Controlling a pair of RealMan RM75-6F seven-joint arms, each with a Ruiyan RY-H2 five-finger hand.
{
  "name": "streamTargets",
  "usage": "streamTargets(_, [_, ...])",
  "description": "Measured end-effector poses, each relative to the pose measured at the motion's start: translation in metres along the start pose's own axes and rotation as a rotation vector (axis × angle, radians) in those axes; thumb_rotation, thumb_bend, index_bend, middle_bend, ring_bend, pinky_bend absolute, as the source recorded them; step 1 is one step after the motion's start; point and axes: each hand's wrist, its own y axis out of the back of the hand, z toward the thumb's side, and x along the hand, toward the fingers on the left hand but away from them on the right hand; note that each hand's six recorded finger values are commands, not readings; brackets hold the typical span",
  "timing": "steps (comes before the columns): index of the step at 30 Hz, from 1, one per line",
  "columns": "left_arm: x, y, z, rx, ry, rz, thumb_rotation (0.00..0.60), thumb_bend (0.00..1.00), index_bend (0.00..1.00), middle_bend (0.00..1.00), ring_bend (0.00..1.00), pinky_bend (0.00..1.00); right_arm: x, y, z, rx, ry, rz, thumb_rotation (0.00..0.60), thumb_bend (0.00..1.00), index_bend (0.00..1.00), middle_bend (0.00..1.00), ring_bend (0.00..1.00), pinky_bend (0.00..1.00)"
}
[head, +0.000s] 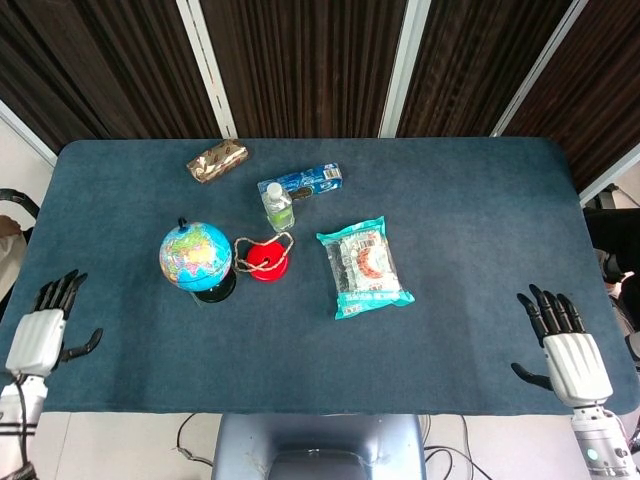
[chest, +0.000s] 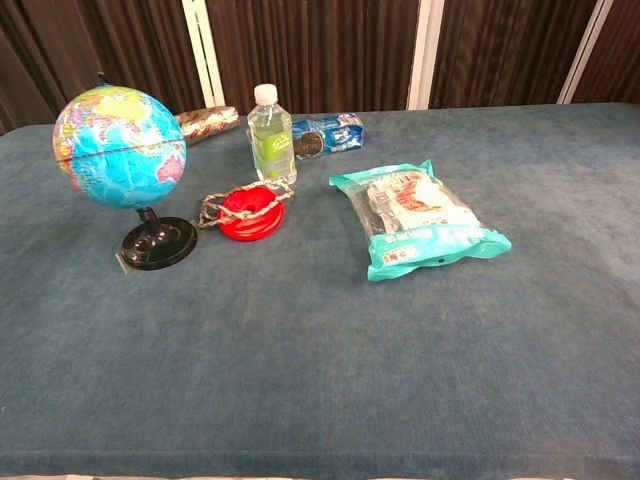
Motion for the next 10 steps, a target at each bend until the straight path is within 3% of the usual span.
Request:
streamTargets(3, [-0.029, -0.003, -0.005, 0.049, 0.002, -0.024, 0.6, 0.33, 0.0, 0.0, 0.0, 0.0, -0.001, 0.0, 0.001, 0.002, -0.001, -0.005, 0.6, 0.11, 0.0, 0.0, 0.0, 0.0])
streamTargets(10, [-0.045, 0.003, 0.01, 0.095, -0.095, 0.003, 0.6, 0.33, 0.0, 0.0, 0.0, 0.0, 0.0, -0.003, 0.004, 0.007, 0.007, 0.0, 0.6, 0.11, 0.0, 0.0, 0.0, 0.0])
